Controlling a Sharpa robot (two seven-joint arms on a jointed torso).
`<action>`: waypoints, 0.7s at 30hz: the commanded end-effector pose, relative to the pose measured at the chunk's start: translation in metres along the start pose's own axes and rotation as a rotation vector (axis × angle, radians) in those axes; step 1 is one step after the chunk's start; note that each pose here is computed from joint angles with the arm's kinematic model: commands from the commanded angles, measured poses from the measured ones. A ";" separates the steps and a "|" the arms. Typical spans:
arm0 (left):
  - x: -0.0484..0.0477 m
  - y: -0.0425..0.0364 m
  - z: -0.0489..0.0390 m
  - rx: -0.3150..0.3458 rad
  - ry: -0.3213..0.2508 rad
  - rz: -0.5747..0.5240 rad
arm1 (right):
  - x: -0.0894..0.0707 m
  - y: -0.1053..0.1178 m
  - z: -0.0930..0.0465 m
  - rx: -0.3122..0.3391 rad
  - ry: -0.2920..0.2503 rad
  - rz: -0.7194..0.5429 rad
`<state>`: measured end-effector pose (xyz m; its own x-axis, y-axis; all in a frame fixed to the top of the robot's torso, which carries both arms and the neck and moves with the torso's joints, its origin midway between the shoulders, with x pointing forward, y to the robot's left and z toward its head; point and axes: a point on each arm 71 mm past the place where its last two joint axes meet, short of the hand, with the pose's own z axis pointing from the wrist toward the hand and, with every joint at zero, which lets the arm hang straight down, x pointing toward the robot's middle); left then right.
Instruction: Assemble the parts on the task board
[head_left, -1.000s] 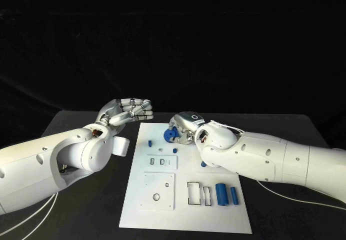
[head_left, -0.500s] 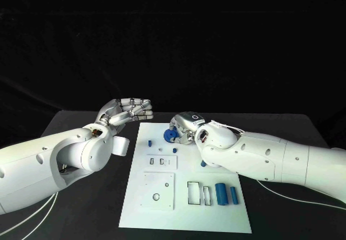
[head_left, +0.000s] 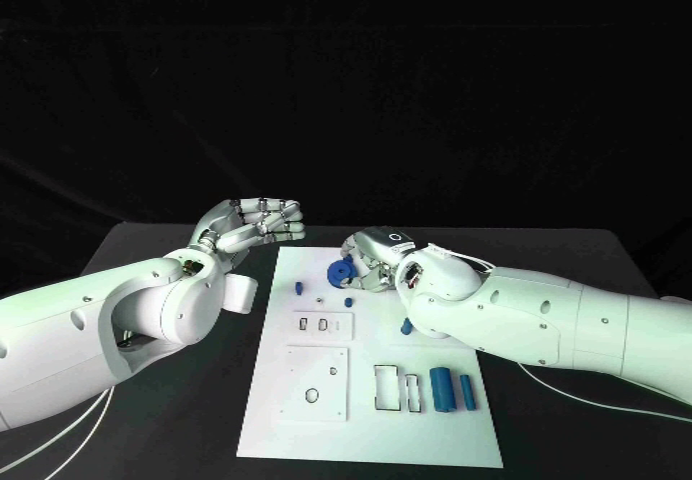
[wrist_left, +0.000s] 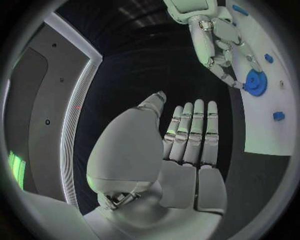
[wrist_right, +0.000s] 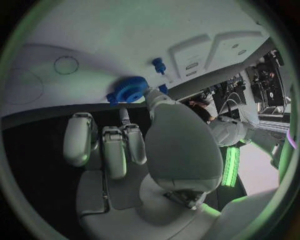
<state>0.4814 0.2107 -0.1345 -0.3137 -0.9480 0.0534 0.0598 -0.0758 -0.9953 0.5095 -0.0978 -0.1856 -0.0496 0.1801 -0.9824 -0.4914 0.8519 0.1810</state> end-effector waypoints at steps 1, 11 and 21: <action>0.0005 -0.0012 0.0003 0.006 0.012 -0.005 | -0.007 -0.008 -0.011 0.012 -0.017 0.045; -0.0037 -0.0009 -0.0003 0.005 0.003 -0.001 | -0.044 -0.061 -0.062 0.080 -0.027 0.207; -0.0056 0.0007 0.0009 0.005 0.000 0.000 | -0.056 -0.091 -0.090 0.131 -0.014 0.270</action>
<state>0.4843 0.2179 -0.1362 -0.2957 -0.9541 0.0473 0.0592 -0.0677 -0.9959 0.4801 -0.2347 -0.1508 -0.1132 0.3857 -0.9156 -0.3272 0.8557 0.4009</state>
